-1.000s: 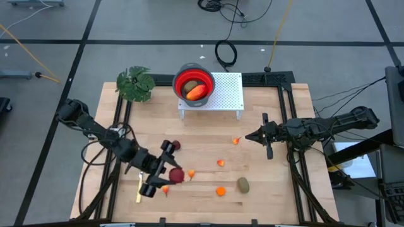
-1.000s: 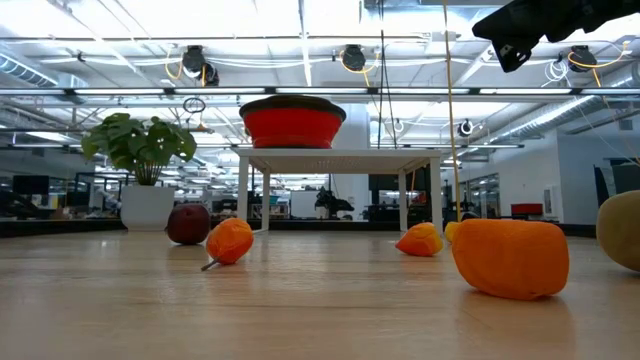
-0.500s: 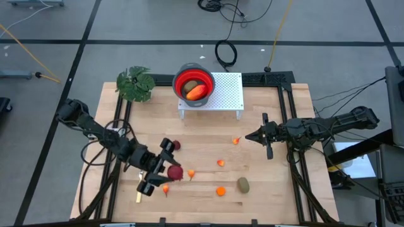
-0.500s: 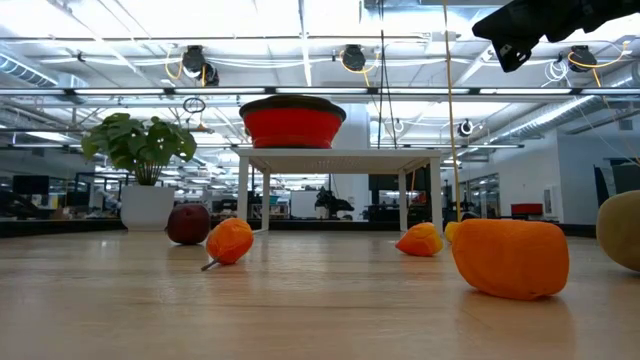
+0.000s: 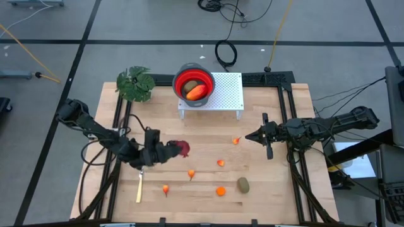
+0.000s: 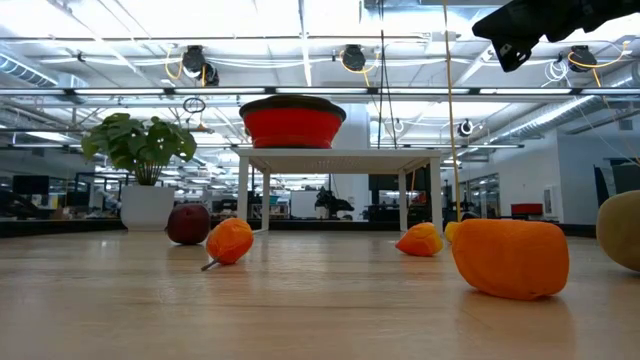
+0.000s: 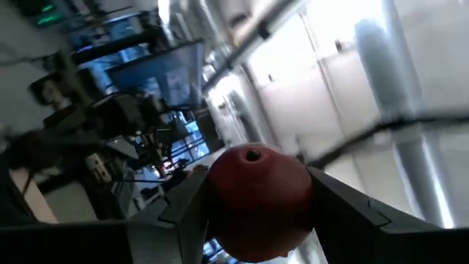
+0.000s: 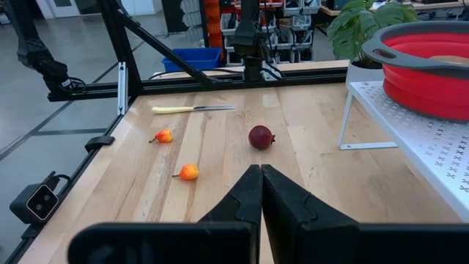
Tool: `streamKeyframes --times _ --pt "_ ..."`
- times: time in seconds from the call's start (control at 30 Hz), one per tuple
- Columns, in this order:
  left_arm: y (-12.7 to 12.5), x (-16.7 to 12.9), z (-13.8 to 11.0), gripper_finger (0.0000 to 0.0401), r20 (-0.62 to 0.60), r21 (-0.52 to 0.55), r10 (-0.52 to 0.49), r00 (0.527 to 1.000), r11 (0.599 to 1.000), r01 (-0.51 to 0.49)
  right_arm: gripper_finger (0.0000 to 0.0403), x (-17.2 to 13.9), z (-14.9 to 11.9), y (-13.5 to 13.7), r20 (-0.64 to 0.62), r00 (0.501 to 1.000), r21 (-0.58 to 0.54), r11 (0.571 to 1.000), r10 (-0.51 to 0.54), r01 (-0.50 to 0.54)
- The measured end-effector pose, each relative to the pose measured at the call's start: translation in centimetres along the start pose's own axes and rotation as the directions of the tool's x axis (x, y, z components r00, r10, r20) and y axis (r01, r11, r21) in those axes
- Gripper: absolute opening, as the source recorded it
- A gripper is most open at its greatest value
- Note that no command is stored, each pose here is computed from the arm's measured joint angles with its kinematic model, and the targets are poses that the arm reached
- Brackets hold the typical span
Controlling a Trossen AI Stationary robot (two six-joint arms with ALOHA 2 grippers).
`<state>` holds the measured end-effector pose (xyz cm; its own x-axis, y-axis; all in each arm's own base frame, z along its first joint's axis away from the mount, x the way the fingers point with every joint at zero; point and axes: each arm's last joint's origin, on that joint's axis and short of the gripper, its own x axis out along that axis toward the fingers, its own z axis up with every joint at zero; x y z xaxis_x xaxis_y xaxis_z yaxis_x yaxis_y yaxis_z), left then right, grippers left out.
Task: Pick & Place Fruit
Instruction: Put the pomegranate into the red strainer bowl on the shelf
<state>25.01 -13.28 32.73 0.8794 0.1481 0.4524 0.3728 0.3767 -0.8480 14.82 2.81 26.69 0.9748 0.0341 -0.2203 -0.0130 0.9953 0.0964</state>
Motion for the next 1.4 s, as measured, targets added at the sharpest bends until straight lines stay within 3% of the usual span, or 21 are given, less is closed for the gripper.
streamKeyframes --times 0.13,0.33,0.4,0.5,0.63,0.97,1.17,1.27,1.4 --pt "0.1 0.0 0.1 0.02 0.045 -0.152 0.038 0.998 0.988 -0.031 0.0004 0.0 0.0 0.0 0.0 1.0 0.0 1.0 0.0 0.0" --pt "0.2 0.0 0.2 0.02 0.063 -0.194 0.053 0.997 0.98 -0.04 0.0004 0.0 0.0 0.0 0.0 1.0 0.0 1.0 0.0 0.0" --pt "0.2 0.0 0.2 0.02 0.067 -0.153 0.057 0.996 0.987 -0.047 0.0004 0.0 0.0 0.0 0.0 1.0 0.0 1.0 0.0 0.0" --pt "0.5 0.1 0.2 0.02 0.058 -0.008 0.072 0.996 0.997 -0.071 0.0004 0.0 0.0 0.0 0.0 1.0 0.0 1.0 0.0 0.0" --pt "1.4 0.5 0.2 0.02 0.021 0.116 0.114 0.993 0.986 -0.116 0.0004 0.0 0.0 0.0 0.001 1.0 0.0 1.0 0.0 0.0" --pt "6.1 2.0 1.6 0.02 -0.154 0.086 0.307 0.939 0.951 -0.297 0.0004 0.0 0.0 0.0 0.001 1.0 0.0 1.0 0.0 0.0" --pt "8.9 2.9 4.1 0.02 -0.175 0.123 0.421 0.89 0.906 -0.405 0.0004 0.0 0.0 0.0 0.001 1.0 0.0 1.0 0.0 0.0" --pt "9.9 3.4 5.7 0.02 -0.132 0.173 0.449 0.884 0.888 -0.425 0.0004 0.0 0.0 0.0 0.001 1.0 0.003 1.0 0.0 0.0" --pt "10.4 4.0 7.9 0.02 -0.061 0.323 0.474 0.879 0.842 -0.432 0.0004 0.0 0.0 0.0 0.001 1.0 0.003 1.0 0.0 0.0"
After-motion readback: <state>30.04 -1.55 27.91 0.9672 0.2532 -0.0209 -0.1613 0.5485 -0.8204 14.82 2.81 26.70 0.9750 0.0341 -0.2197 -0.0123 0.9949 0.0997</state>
